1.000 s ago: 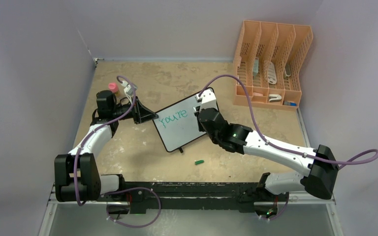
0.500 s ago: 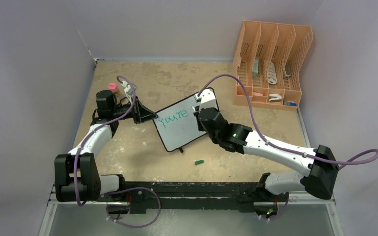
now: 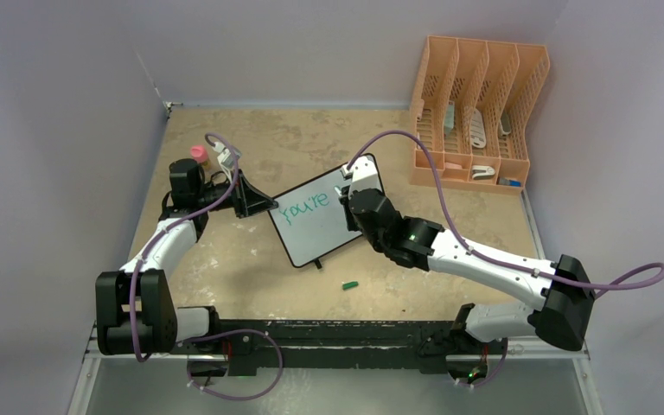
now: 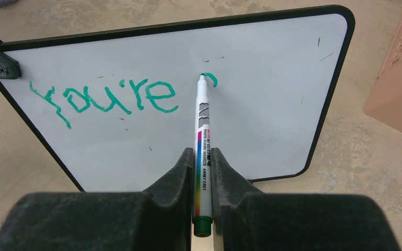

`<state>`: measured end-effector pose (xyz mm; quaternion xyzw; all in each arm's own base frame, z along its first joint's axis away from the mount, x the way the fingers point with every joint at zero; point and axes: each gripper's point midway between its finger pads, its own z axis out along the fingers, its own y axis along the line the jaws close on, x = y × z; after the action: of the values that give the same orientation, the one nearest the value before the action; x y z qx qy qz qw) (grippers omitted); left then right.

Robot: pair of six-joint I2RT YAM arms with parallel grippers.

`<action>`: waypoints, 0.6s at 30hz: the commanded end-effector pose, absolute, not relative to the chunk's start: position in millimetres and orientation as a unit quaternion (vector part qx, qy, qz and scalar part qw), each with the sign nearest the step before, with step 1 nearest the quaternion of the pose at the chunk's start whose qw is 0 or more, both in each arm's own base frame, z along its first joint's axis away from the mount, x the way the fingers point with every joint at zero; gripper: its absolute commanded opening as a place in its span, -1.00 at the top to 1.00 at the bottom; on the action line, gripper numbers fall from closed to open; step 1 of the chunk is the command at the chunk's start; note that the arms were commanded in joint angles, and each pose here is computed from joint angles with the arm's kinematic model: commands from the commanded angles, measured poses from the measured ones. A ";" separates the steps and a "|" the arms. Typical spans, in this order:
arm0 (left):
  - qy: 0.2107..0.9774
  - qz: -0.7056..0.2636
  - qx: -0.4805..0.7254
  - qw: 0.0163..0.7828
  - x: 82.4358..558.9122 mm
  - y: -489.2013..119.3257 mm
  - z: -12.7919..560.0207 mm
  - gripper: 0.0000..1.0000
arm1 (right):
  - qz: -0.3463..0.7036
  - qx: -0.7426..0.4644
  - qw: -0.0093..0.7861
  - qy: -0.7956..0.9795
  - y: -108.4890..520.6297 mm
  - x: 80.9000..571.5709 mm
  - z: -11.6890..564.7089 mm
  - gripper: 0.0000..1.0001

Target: Write a sentence on the whiteboard

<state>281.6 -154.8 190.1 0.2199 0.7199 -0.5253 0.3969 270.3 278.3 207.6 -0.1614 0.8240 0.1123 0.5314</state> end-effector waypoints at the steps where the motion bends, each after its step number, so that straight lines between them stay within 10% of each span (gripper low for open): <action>1: 0.709 -0.521 0.244 0.407 283.5 -157.4 195.0 1.00 | 0.138 -0.157 0.536 0.818 282.2 268.8 222.4 1.00; 18: 0.710 -0.520 0.244 0.407 283.8 -157.4 194.6 1.00 | 0.123 -0.160 0.512 0.835 269.6 259.4 201.8 1.00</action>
<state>281.6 -154.8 190.3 0.2201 0.7197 -0.5253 0.3970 260.5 275.4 196.1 -0.1721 0.8361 0.1191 0.5071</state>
